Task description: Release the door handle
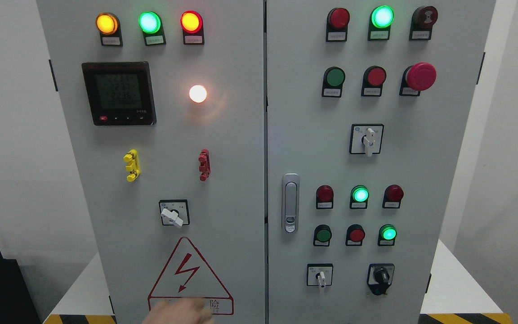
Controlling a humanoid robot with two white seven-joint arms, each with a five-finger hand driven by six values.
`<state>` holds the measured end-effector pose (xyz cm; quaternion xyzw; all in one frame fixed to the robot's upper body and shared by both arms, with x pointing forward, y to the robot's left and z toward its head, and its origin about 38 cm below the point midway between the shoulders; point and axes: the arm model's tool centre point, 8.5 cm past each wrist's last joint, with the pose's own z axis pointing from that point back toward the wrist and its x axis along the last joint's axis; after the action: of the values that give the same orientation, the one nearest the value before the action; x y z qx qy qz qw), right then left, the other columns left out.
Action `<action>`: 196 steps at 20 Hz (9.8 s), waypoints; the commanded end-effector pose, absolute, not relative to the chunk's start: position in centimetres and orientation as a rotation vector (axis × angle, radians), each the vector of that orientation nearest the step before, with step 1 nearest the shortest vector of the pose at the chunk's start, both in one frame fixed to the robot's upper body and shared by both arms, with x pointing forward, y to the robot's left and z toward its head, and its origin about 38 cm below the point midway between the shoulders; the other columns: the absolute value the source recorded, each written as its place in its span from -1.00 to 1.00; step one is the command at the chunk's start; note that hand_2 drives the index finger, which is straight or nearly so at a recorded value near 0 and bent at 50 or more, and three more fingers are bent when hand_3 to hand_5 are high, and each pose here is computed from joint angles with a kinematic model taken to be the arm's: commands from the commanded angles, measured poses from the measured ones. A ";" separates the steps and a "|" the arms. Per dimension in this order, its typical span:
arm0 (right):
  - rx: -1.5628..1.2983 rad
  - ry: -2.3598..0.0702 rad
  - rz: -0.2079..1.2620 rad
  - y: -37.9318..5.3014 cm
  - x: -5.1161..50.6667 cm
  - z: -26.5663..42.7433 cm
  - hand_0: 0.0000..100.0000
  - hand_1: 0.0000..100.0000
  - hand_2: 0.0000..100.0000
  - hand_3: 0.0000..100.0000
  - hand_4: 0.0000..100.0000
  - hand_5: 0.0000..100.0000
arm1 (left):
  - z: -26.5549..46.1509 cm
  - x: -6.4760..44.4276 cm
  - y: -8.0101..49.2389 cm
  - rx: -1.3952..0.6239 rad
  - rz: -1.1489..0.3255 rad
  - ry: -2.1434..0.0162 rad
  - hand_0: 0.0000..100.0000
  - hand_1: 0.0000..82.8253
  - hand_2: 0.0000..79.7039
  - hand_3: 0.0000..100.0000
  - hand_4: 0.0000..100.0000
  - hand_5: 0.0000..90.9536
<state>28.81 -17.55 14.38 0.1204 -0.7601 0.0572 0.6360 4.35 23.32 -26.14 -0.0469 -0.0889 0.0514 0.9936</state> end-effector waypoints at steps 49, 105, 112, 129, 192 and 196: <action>-1.329 -1.869 0.962 -8.2 39.3 23.1 -0.46 -0.51 -1.00 1.00 1.00 1.00 | -26.2 3.8 23.3 -0.092 0.115 -0.163 -0.76 -0.06 -1.00 -1.00 -1.00 -1.00; -1.325 -1.759 0.955 -9.6 40.9 23.5 -0.44 -0.54 -1.00 1.00 1.00 1.00 | -26.2 3.8 23.3 -0.092 0.115 -0.162 -0.76 -0.06 -1.00 -1.00 -1.00 -1.00; -1.326 -1.759 0.952 -9.7 40.8 23.5 -0.44 -0.54 -1.00 1.00 1.00 1.00 | -26.2 3.8 23.3 -0.092 0.115 -0.162 -0.76 -0.06 -1.00 -1.00 -1.00 -1.00; -1.336 -1.793 0.925 -9.8 40.4 24.6 -0.43 -0.55 -1.00 1.00 1.00 1.00 | -26.2 3.8 23.3 -0.092 0.115 -0.162 -0.76 -0.06 -1.00 -1.00 -1.00 -1.00; -1.308 -1.795 0.807 -10.9 43.4 30.5 -0.30 -0.95 1.00 1.00 0.96 0.86 | -26.2 3.7 23.3 -0.092 0.116 -0.160 -0.76 -0.06 -1.00 -1.00 -1.00 -1.00; -1.315 -1.799 0.796 -10.9 43.5 31.0 -0.30 -0.93 1.00 1.00 0.97 0.86 | -26.2 3.8 23.3 -0.092 0.115 -0.162 -0.76 -0.06 -1.00 -1.00 -1.00 -1.00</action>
<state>43.08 -10.99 30.89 -0.5133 -0.7059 0.3109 0.3763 4.33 23.32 -26.15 -0.0467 -0.0887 0.0515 0.9936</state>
